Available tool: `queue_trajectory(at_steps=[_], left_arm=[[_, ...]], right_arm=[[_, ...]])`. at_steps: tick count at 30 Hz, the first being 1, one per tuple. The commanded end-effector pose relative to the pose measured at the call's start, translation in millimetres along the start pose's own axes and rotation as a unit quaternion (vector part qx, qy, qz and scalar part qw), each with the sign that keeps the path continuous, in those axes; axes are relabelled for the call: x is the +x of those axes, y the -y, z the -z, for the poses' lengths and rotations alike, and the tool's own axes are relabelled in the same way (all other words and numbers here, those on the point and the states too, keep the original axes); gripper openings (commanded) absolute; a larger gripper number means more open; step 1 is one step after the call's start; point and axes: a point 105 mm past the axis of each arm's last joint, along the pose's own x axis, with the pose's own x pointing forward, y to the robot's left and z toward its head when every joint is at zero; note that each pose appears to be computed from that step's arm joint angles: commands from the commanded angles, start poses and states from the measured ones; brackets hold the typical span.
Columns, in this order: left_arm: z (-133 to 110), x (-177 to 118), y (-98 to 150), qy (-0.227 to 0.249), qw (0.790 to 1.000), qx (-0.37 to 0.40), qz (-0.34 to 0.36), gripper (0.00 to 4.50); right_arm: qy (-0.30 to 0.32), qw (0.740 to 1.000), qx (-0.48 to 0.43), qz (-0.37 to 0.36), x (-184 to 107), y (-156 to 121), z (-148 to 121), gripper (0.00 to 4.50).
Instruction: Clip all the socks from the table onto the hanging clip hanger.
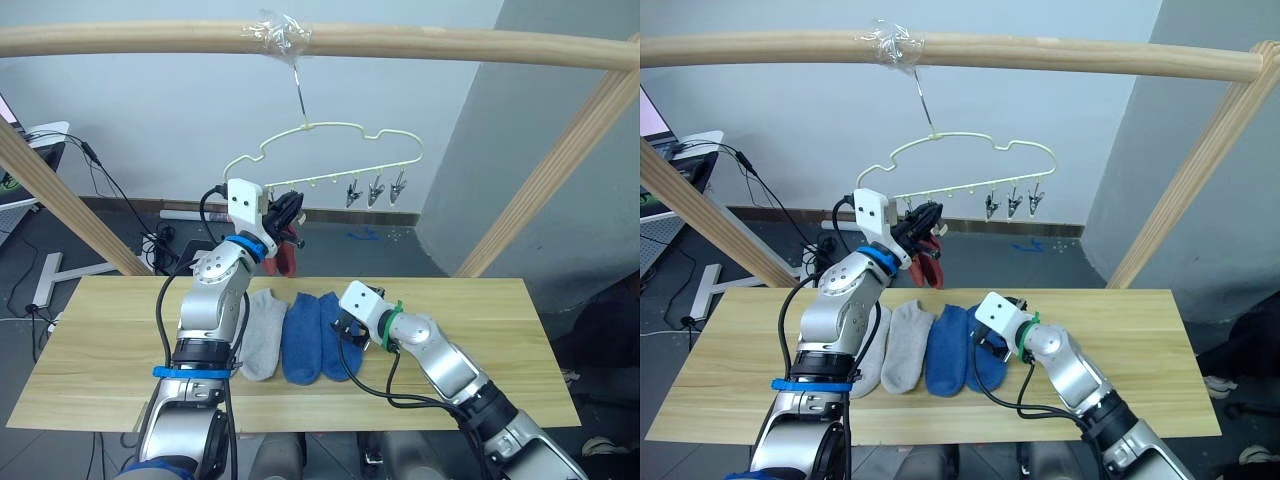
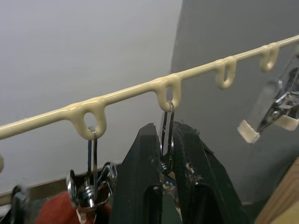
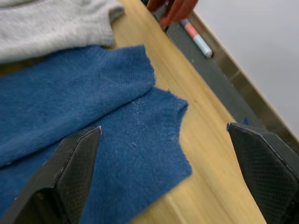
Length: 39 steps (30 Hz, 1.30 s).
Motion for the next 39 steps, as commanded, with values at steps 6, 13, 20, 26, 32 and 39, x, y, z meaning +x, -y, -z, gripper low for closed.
queue_trajectory(at_steps=[6, 13, 20, 26, 32, 39], left_arm=[[-13, 1, 7, 0.005, 1.000, 0.001, 0.027, 0.07], [-9, -2, 9, -0.009, 0.999, -0.002, 0.035, 0.07], [-6, -5, 9, -0.024, 0.998, -0.007, 0.051, 0.07], [-5, -8, 9, -0.044, 0.995, -0.038, 0.076, 0.07], [-5, -14, 13, -0.083, 0.980, -0.131, 0.125, 0.07], [-13, -12, 14, -0.103, 0.971, -0.153, 0.152, 0.07]], right_arm=[[-0.012, 1.000, 0.020, 0.003, 28, 4, 8, 4.50], [-0.056, 0.995, 0.084, -0.014, 39, -6, 36, 3.66], [-0.050, 0.988, 0.147, -0.021, 35, -11, 38, 1.33], [-0.014, 0.995, 0.091, -0.036, 22, -8, 19, 0.00], [0.078, 0.996, -0.042, -0.029, -7, 5, -36, 0.00], [0.166, 0.974, -0.151, 0.013, -34, 19, -78, 0.00]])
